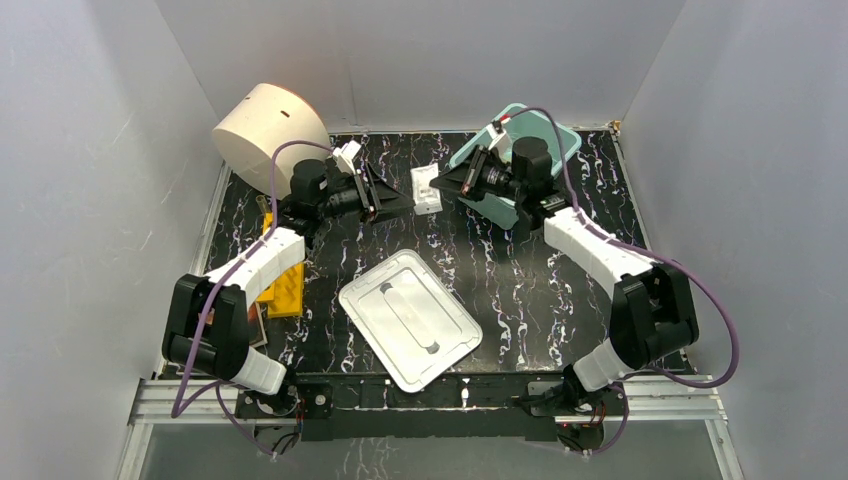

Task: Organize the chemistry lab equipment

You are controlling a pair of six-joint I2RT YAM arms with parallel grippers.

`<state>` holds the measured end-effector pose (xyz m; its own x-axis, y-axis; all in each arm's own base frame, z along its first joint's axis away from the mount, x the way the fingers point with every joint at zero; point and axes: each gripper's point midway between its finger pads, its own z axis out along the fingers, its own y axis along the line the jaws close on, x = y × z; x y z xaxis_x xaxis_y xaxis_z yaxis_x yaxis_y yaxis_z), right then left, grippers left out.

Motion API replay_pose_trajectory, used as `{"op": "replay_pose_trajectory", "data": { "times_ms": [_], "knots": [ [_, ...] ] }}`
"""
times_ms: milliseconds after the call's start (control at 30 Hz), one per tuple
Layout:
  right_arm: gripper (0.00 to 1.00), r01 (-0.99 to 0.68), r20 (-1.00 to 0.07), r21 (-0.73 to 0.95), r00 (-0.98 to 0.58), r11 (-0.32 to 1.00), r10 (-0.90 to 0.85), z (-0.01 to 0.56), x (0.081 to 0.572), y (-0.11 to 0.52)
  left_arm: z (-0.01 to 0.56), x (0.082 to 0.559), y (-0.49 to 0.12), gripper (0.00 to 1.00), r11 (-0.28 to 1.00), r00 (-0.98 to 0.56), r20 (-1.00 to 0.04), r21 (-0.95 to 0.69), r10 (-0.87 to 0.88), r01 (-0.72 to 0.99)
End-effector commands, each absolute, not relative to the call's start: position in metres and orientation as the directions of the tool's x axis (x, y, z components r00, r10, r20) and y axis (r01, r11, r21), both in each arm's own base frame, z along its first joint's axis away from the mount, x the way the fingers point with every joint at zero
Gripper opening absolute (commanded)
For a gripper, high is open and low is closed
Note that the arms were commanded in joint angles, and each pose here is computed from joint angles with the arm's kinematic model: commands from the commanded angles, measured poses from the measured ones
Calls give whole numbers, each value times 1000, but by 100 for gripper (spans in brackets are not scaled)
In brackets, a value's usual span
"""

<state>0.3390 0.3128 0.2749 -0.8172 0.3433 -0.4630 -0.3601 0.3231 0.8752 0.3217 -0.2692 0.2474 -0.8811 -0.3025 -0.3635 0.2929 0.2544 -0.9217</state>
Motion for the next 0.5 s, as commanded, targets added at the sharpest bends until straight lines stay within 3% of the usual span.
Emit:
{"op": "replay_pose_trajectory", "data": {
  "times_ms": [0,100,267,467],
  "knots": [
    [0,-425,-616,773,-680,471,398,299,380,279,246,326,-262,63,353,-865,-399,-891,-304,286],
    [0,-368,-695,688,-582,625,422,297,411,245,231,328,-254,69,422,-865,-393,-873,-311,245],
    [0,-171,-808,516,-421,839,412,290,455,182,219,326,-251,71,466,-875,-386,-857,-292,222],
    [0,91,-856,355,-368,930,363,273,486,120,209,327,-246,71,511,-879,-387,-835,-280,205]
  ]
}}
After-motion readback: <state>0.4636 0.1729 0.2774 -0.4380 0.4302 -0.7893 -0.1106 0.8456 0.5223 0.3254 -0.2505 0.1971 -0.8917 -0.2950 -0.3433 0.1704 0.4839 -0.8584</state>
